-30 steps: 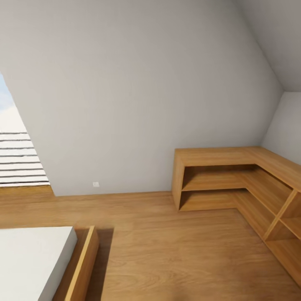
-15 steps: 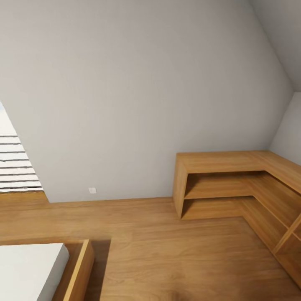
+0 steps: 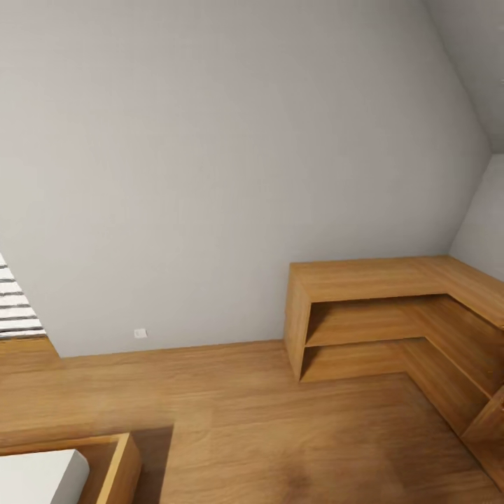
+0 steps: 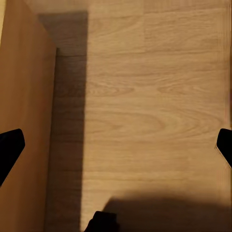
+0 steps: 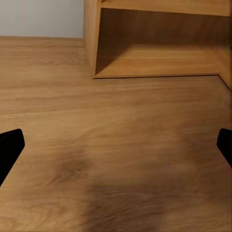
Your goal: In the bedroom, organize the workspace by keeping the computer under the desk, ensuring the monitor is on the desk, placing the keyboard on the desk next to the monitor, placing the mouse on the desk next to the keyboard, moving the folder from the swivel chair onto the desk next to the mouse, stacking the notebook on top of the folder with the pen on top of the notebook, and positioning the swivel chair next to the desk.
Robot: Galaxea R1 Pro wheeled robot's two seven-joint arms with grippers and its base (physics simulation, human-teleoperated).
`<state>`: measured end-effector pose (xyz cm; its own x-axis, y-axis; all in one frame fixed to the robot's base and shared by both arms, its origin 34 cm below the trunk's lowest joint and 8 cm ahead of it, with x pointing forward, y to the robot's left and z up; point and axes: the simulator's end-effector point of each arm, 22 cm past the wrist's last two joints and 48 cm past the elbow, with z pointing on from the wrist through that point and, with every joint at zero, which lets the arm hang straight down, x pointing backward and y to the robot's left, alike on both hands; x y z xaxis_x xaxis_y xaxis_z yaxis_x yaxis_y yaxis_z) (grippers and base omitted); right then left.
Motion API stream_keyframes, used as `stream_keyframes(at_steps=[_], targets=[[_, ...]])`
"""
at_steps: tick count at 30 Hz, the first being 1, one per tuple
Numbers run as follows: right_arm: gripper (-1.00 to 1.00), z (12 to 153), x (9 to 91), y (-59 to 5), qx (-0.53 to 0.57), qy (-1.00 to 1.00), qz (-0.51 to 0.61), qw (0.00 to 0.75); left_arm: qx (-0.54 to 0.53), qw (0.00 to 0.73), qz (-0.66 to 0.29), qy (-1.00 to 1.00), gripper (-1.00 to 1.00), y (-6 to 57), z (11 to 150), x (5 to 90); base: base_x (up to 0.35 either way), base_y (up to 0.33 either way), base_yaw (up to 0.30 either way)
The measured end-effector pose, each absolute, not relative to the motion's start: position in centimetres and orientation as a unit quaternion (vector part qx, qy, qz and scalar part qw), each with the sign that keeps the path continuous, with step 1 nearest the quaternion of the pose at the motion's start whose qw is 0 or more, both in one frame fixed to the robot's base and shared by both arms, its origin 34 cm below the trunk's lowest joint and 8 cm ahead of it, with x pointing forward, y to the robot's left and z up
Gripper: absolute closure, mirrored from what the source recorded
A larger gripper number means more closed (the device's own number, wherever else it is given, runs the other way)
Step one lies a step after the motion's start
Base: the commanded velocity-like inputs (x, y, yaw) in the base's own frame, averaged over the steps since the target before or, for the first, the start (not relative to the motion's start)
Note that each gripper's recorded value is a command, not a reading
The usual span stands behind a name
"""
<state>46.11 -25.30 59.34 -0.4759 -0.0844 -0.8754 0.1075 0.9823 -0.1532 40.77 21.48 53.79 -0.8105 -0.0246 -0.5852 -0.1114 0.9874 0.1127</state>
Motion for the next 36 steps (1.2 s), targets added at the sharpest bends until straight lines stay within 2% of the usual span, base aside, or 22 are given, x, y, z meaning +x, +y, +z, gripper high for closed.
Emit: stream_keyframes(at_steps=[11,19,23,31,36], targets=[[-1.0,59.0,45.9,-24.4,-0.009,0.858,-0.077,0.508,-0.057,0.311,0.082,0.945,-1.0,22.9,54.0,41.1,0.084,0.0,-0.254],[-1.0,57.1,43.0,-24.9,-0.019,0.877,-0.08,0.474,-0.078,0.306,0.091,0.944,-1.0,24.1,53.8,40.8,0.008,0.0,-0.264],[-1.0,56.6,42.0,-25.0,-0.022,0.883,-0.08,0.463,-0.082,0.293,0.096,0.948,-1.0,24.7,53.2,39.7,0.001,0.0,-0.265],[-1.0,56.3,41.5,-25.0,-0.023,0.886,-0.079,0.457,-0.102,0.211,0.125,0.964,-1.0,27.6,50.1,32.2,0.019,0.0,-0.265],[-1.0,56.3,41.4,-25.1,-0.024,0.886,-0.08,0.457,-0.12,0.211,0.132,0.961,-1.0,28.6,50.0,31.5,0.205,0.0,-0.266]])
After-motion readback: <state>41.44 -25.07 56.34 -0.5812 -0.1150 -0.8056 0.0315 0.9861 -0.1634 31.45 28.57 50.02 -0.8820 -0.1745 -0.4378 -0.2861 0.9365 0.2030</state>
